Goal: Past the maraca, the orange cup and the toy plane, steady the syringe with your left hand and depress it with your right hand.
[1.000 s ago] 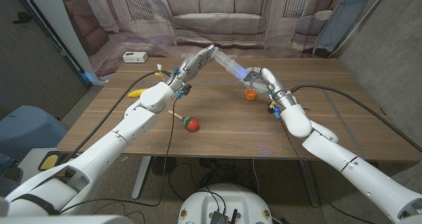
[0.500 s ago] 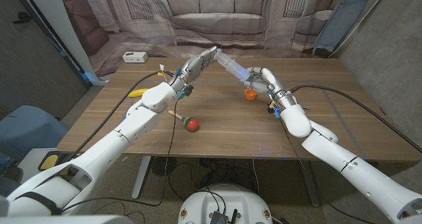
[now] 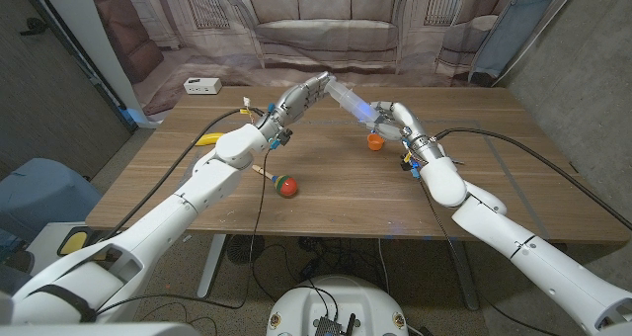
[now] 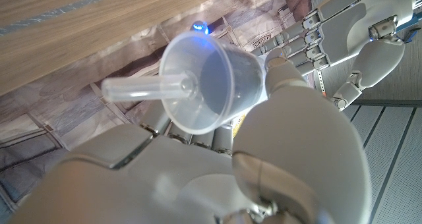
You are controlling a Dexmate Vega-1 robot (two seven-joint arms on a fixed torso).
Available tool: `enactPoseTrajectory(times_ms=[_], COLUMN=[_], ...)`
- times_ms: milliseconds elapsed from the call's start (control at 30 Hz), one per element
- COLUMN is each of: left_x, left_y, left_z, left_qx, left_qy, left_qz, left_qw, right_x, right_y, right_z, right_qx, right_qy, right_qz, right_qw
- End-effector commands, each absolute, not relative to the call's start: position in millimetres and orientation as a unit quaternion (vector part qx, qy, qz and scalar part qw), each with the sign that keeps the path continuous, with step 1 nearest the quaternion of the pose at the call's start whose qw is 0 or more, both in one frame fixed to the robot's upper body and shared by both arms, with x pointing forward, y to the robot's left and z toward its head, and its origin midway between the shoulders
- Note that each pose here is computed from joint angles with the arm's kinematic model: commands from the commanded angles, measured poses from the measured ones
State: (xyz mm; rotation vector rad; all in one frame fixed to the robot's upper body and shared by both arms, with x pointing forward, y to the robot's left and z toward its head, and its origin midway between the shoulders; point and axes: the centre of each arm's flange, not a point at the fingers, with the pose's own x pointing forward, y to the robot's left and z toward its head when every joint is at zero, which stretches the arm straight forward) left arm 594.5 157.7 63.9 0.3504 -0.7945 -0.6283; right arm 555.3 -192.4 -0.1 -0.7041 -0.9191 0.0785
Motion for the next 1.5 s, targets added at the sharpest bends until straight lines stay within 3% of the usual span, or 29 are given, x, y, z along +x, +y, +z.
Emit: enactPoseTrajectory(times_ms=[33, 1500], left_x=[595.2, 590.8], left_y=[151.5, 131.1], left_z=[65.0, 66.6], left_qx=[0.183, 0.217], left_qy=[-0.380, -0.380], left_qz=[-0.297, -0.310], left_qw=[0.857, 0.844], right_x=[557.2, 556.7], right_y=[-194.5, -198.2], right_z=[1.1, 5.9], right_qx=[-0.332, -0.333], right_qy=[-0.433, -0.441], right_qz=[0.036, 0.029], right_qw=[0.837, 0.833])
